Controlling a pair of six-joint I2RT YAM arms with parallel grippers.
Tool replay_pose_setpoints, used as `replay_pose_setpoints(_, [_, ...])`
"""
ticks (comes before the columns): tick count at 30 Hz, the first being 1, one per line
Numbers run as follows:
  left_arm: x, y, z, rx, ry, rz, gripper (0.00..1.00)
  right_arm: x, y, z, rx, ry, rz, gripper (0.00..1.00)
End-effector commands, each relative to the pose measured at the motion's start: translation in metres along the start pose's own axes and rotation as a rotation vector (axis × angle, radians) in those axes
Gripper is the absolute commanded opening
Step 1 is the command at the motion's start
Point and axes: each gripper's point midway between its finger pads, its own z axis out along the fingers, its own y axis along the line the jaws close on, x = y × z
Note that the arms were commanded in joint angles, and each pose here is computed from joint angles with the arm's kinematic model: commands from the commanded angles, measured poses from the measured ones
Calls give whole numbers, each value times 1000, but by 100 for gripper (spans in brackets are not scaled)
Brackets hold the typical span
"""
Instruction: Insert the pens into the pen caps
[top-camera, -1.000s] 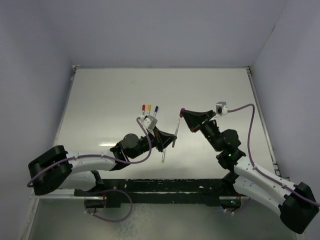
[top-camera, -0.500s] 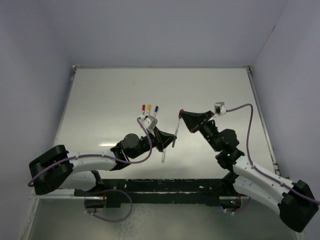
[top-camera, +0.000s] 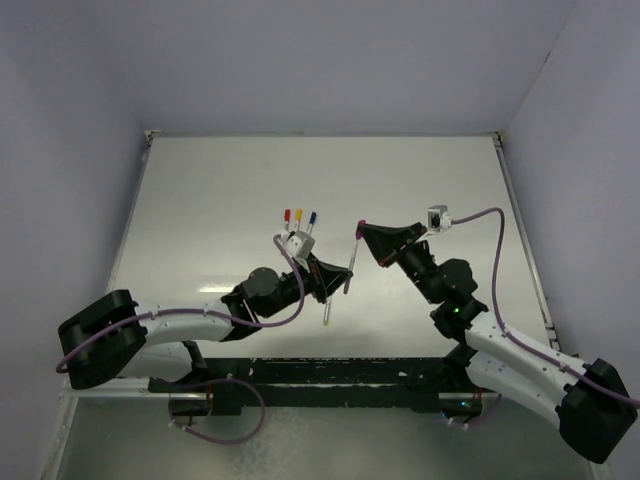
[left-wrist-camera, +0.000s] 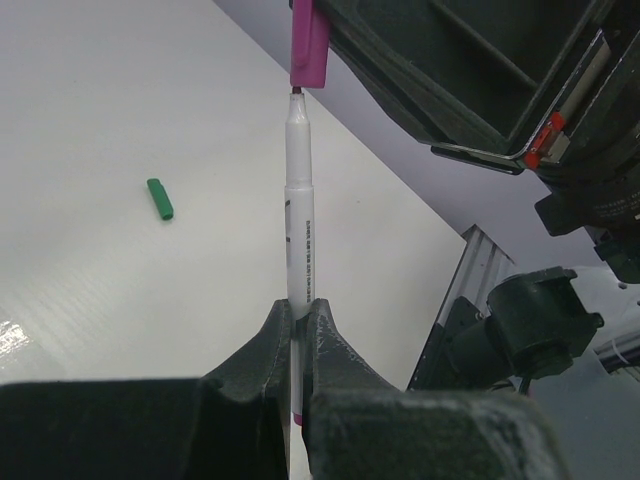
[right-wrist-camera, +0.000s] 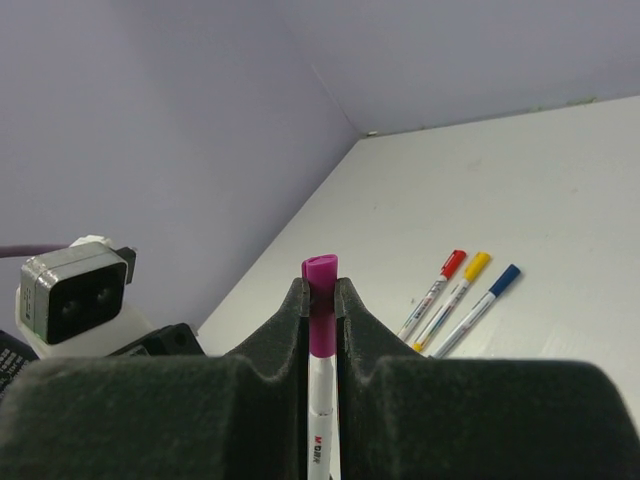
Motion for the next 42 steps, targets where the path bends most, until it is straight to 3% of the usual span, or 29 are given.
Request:
replay_pose_setpoints(1, [-21, -9, -1, 23, -75, -10, 0, -7, 15, 0, -58, -27, 23, 0])
replay_pose_setpoints(21, [-45, -6, 0, -22, -148, 38, 0, 36, 13, -1, -64, 147, 44, 0])
replay_pose_setpoints(32, [-89, 4, 6, -55, -261, 90, 0, 68, 4, -10, -24, 297, 52, 0])
replay_pose_setpoints(42, [-146, -10, 11, 52, -406, 69, 0, 104, -16, -26, 65, 412, 25, 0])
